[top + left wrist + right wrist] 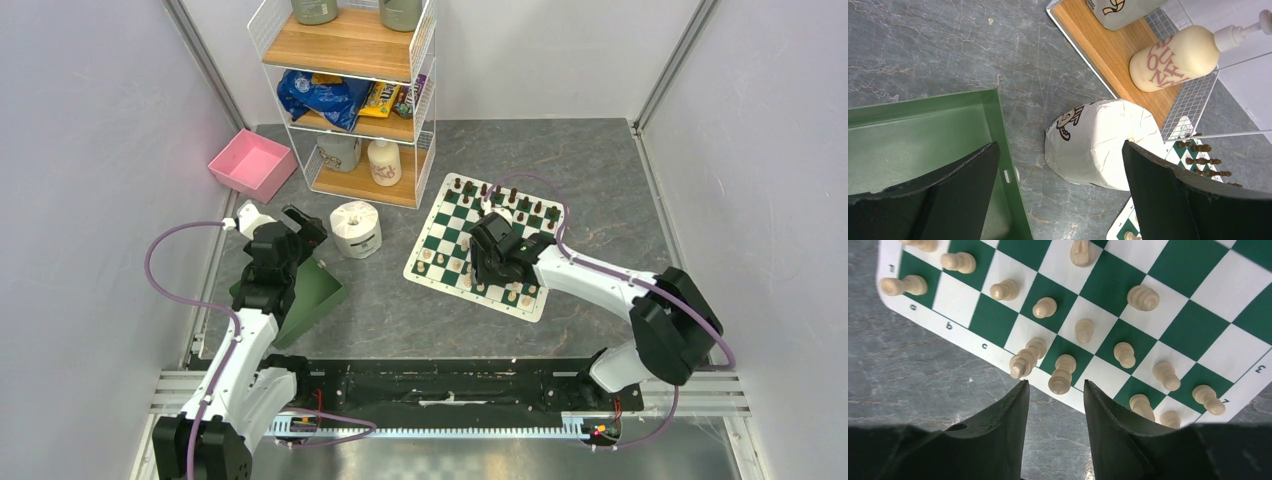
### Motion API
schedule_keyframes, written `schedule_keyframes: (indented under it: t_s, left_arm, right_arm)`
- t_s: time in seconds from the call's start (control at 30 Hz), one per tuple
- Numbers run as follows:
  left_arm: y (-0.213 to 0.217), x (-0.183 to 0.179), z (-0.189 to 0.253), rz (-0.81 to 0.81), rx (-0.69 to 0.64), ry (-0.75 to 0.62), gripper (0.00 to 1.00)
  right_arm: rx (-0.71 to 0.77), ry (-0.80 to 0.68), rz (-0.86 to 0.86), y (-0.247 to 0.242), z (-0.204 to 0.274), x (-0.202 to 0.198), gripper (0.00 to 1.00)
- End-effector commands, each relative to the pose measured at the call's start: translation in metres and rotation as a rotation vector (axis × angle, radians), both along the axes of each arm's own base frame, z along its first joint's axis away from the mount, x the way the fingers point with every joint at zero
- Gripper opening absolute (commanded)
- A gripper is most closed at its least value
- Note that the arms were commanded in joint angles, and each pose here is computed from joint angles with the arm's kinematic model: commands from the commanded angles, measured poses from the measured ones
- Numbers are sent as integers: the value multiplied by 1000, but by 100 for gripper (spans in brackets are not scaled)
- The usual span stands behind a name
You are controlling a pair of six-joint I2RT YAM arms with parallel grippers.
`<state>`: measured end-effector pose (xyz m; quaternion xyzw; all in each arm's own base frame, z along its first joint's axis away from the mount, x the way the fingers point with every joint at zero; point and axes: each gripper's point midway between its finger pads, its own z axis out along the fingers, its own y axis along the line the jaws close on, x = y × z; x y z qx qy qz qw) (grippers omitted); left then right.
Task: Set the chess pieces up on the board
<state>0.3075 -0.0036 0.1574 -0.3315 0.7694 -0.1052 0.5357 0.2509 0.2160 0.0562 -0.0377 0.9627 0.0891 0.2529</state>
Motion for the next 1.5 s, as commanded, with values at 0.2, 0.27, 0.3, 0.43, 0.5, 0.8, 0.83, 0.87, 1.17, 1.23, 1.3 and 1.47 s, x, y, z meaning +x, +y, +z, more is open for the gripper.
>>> schedule_keyframes:
  t_s: [0.2, 0.27, 0.3, 0.43, 0.5, 0.8, 0.83, 0.87, 1.17, 1.23, 1.3, 1.47]
  left_arm:
    - [3, 5, 33, 29, -34, -91, 100]
    - [2, 9, 45, 33, -44, -110, 100]
    - [3, 12, 50, 40, -50, -120, 100]
    - [2, 23, 67, 52, -73, -142, 100]
    - [3, 24, 67, 66, -77, -130, 100]
    - [34, 33, 74, 228, -1, -116, 100]
    - [35, 33, 74, 236, 0, -108, 100]
    - [36, 33, 74, 239, 6, -94, 100]
    - [37, 17, 60, 246, 13, -28, 100]
    - [30, 18, 71, 182, 29, -53, 100]
    - [26, 15, 88, 154, 24, -81, 100]
    - [17, 5, 118, 65, 56, -102, 100]
  right_arm:
    - [29, -222, -61, -15, 73, 20, 69]
    - [18, -245, -86, -20, 84, 26, 73]
    - [16, -256, -99, -23, 88, 31, 75]
    - [32, -244, -160, -33, 97, 49, 77]
    - [28, -234, -201, -43, 102, 58, 78]
    - [32, -153, -338, -64, 112, 67, 83]
    - [39, -148, -338, -64, 115, 65, 84]
    - [44, -141, -332, -63, 121, 63, 85]
    - [-16, -64, -224, -58, 117, 61, 83]
    - [-21, -90, -213, -57, 122, 68, 83]
    - [-2, -115, -186, -51, 134, 76, 83]
    - [-20, -217, -187, -56, 171, 92, 84]
